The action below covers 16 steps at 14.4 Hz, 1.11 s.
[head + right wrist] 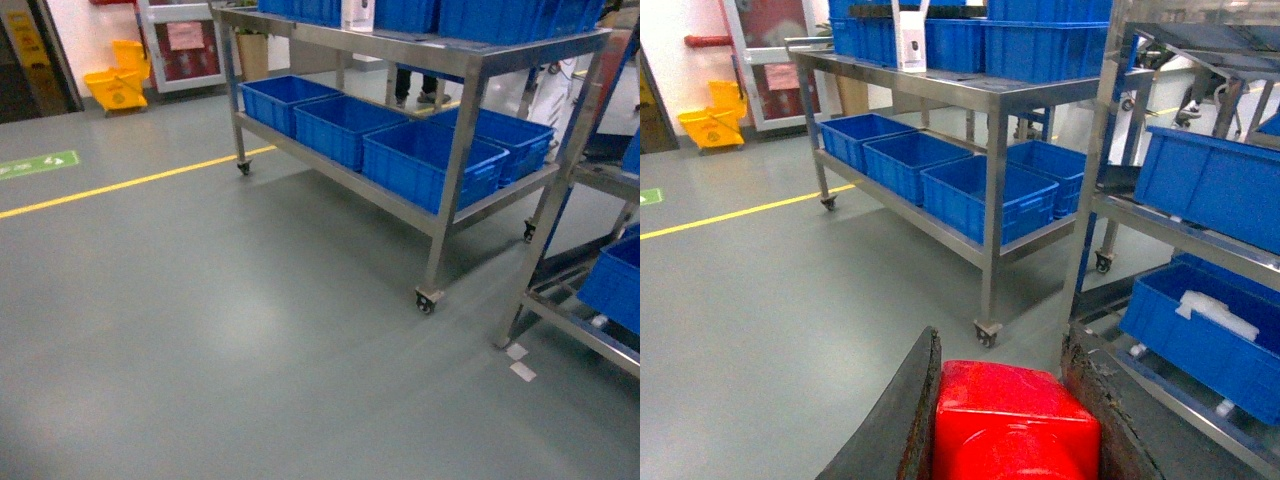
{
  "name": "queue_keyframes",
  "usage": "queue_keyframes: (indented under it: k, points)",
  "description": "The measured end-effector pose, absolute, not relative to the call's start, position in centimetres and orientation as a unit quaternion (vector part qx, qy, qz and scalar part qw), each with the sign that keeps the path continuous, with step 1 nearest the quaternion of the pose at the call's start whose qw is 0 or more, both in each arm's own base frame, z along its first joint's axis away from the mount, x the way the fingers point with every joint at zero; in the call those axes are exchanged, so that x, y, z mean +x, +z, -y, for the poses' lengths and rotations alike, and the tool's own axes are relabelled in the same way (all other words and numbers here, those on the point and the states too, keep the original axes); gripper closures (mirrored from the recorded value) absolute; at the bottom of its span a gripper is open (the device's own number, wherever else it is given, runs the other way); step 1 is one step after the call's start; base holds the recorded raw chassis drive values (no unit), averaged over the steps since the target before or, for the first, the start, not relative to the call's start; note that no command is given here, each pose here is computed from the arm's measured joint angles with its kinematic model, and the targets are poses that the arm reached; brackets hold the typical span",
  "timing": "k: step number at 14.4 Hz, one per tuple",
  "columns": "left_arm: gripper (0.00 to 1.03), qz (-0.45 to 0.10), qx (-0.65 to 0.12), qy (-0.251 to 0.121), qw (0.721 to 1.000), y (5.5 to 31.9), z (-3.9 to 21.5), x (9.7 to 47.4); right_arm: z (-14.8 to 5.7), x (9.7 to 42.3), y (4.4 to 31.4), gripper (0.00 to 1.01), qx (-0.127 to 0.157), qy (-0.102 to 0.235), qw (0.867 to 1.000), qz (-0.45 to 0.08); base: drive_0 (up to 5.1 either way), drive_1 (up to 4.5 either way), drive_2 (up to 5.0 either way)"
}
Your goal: Pick red block from blue box to shelf
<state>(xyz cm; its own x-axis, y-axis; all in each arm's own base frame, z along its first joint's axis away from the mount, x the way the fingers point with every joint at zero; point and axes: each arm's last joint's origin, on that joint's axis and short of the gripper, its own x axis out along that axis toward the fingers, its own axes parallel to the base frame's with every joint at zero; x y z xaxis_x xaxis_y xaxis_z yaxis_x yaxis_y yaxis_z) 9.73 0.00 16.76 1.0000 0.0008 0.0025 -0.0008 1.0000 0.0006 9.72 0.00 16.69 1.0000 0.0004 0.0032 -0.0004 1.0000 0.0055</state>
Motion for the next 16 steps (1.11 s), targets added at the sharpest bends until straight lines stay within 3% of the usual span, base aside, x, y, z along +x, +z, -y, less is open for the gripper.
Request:
queue_keyframes:
  k: [16]
  points:
    - [0.05,0.001,0.0,0.0,1.0,16.76,0.0,9.73,0.0,9.72,16.69,0.72,0.003,0.0,1.0,0.002,-1.5,-1.52,-1.5]
